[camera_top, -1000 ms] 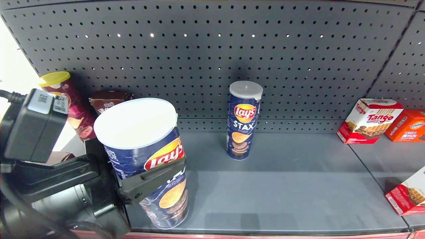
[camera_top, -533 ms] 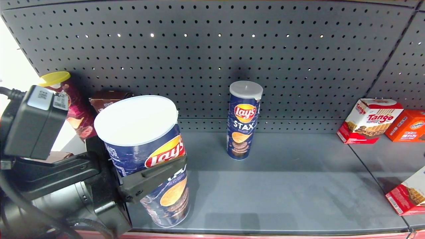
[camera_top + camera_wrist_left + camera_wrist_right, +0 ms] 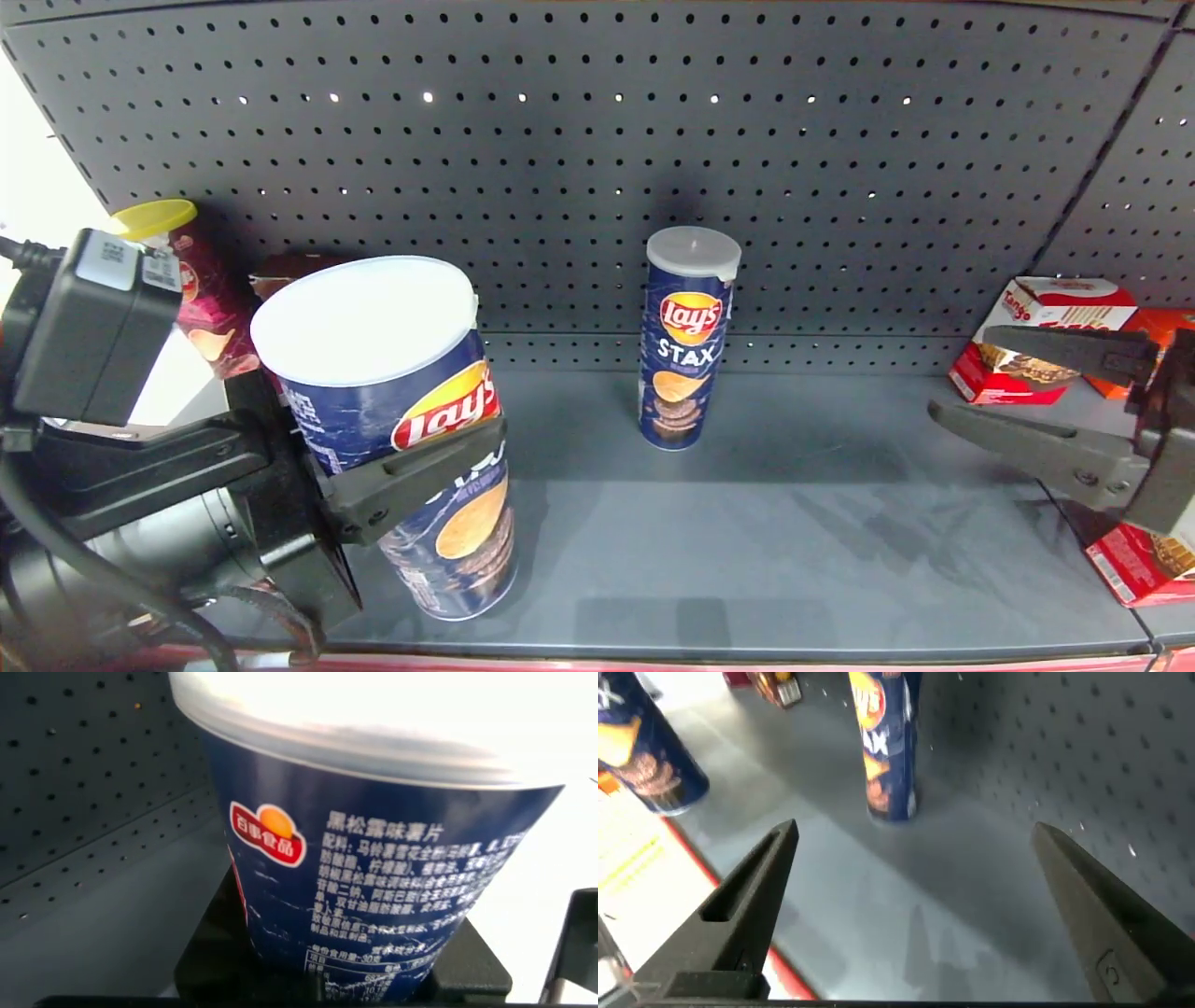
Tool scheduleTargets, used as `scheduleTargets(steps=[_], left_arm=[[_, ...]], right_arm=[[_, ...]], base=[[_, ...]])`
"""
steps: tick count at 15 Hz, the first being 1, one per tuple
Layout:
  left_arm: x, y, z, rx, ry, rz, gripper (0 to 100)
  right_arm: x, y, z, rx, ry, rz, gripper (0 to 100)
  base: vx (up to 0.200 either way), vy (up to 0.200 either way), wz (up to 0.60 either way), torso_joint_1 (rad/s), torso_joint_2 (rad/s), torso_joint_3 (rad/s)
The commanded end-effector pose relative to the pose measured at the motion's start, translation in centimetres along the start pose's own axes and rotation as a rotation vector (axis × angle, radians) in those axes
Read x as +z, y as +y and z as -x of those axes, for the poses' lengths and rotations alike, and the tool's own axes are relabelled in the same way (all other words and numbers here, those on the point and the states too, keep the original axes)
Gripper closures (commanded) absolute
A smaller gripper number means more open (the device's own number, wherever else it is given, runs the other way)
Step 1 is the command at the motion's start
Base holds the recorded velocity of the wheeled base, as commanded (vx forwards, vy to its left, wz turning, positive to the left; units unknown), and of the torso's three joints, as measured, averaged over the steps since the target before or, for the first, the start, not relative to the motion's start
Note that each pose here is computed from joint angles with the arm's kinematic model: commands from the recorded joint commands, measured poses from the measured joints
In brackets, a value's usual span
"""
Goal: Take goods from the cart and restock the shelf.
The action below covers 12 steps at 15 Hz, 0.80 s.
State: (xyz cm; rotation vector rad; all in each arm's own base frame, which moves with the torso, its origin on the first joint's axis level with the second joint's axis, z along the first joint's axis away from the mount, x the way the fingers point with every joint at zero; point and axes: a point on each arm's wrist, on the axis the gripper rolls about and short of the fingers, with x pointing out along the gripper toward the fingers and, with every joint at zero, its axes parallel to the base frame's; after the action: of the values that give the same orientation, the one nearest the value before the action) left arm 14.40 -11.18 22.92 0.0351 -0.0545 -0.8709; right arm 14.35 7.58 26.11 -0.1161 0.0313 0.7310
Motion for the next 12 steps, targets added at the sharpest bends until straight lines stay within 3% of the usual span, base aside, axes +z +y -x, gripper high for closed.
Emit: scheduleTargets(steps=[1, 4, 6, 9, 12], left_arm=[[-0.1, 0.7, 0.2, 0.039, 0.009, 0.001, 100], [0.0, 0.9, 0.3, 0.049, 0.006, 0.001, 100], [0.0, 0.9, 0.2, 0.051, 0.004, 0.021, 100], [0.2, 1.6, -0.1, 0.080, 0.006, 0.020, 100], [0.0, 2.2, -0.2, 0.103, 0.012, 0.021, 100]], right_arm=[[-0.1, -0.8, -3.0, 0.022, 0.041, -0.013, 0], [0.9, -1.6, -5.4, 0.026, 0.033, -0.015, 0], [1.4, -2.2, -7.3, 0.078, 0.000, -0.003, 0], [0.4, -2.7, -9.4, 0.125, 0.021, -0.006, 0], [-0.3, -3.4, -10.7, 0.190, -0.011, 0.033, 0]], base=[[0.000, 0.000, 0.00, 0.000, 0.00, 0.000], [0.000, 0.000, 0.00, 0.000, 0.00, 0.000], [0.000, 0.000, 0.00, 0.000, 0.00, 0.000], [0.000, 0.000, 0.00, 0.000, 0.00, 0.000], [0.000, 0.000, 0.00, 0.000, 0.00, 0.000]])
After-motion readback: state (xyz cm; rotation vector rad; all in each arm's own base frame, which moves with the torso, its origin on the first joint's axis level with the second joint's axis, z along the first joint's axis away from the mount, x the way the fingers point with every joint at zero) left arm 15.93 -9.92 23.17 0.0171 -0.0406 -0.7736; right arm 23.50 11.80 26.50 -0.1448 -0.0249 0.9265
